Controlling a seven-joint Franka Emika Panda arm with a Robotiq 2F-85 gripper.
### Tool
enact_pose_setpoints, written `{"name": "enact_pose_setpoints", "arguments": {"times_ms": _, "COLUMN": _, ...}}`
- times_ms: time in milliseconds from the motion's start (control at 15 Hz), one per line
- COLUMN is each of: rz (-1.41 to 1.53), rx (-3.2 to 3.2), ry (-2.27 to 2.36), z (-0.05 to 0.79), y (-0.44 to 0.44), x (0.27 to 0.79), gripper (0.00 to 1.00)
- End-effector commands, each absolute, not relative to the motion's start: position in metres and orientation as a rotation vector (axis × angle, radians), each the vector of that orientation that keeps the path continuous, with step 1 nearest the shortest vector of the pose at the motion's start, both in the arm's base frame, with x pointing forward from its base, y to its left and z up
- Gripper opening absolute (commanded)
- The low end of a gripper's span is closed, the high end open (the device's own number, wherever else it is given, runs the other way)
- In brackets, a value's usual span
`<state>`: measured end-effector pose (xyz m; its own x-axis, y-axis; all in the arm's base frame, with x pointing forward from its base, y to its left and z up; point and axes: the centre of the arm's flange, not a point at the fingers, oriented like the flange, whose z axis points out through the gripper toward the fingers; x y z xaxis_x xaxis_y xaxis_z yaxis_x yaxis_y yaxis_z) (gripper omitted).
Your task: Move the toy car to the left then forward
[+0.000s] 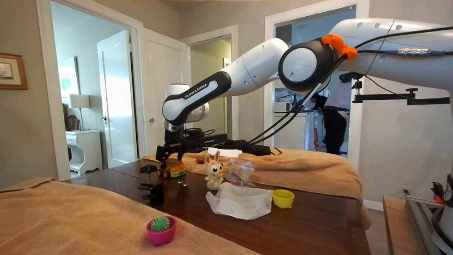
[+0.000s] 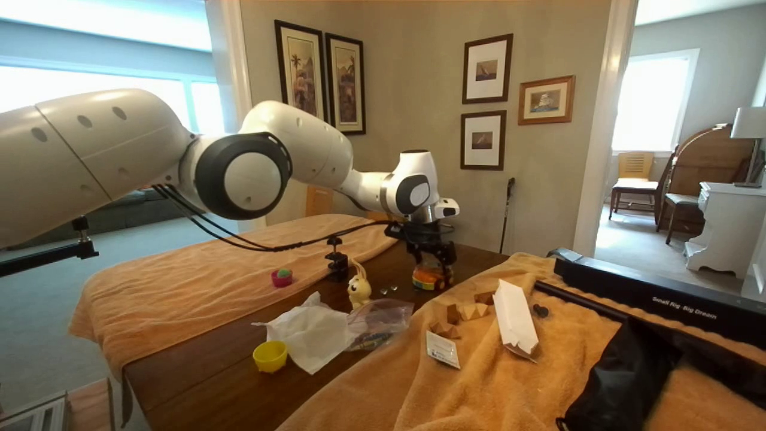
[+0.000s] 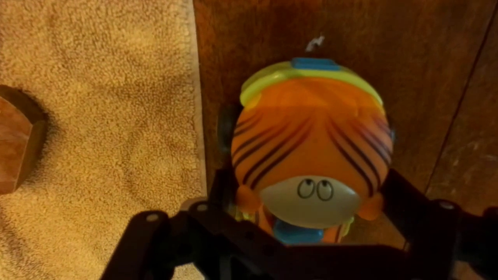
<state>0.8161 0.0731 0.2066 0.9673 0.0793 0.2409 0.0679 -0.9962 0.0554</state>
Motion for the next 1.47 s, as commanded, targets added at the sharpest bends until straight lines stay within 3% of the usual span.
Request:
{"name": "enact_pose_setpoints", "arguments": {"times_ms": 0, "rz": 0.416, "rx": 3.093, "ry": 0.154, "z": 0.202, "y": 0.070, "x": 0.829, "gripper": 0.66}}
{"name": "enact_pose_setpoints", "arguments": {"times_ms": 133, "rz": 0.420, "rx": 3.091, "ry": 0.156, "z": 0.202, "y": 0.069, "x": 0.829, "gripper": 0.57}}
{"name": "enact_pose_setpoints", "arguments": {"times_ms": 1400, "rz": 0.351, "rx": 3.077, "ry": 0.260, "z": 0.192, "y": 0.079, "x": 0.795, "gripper": 0.56}}
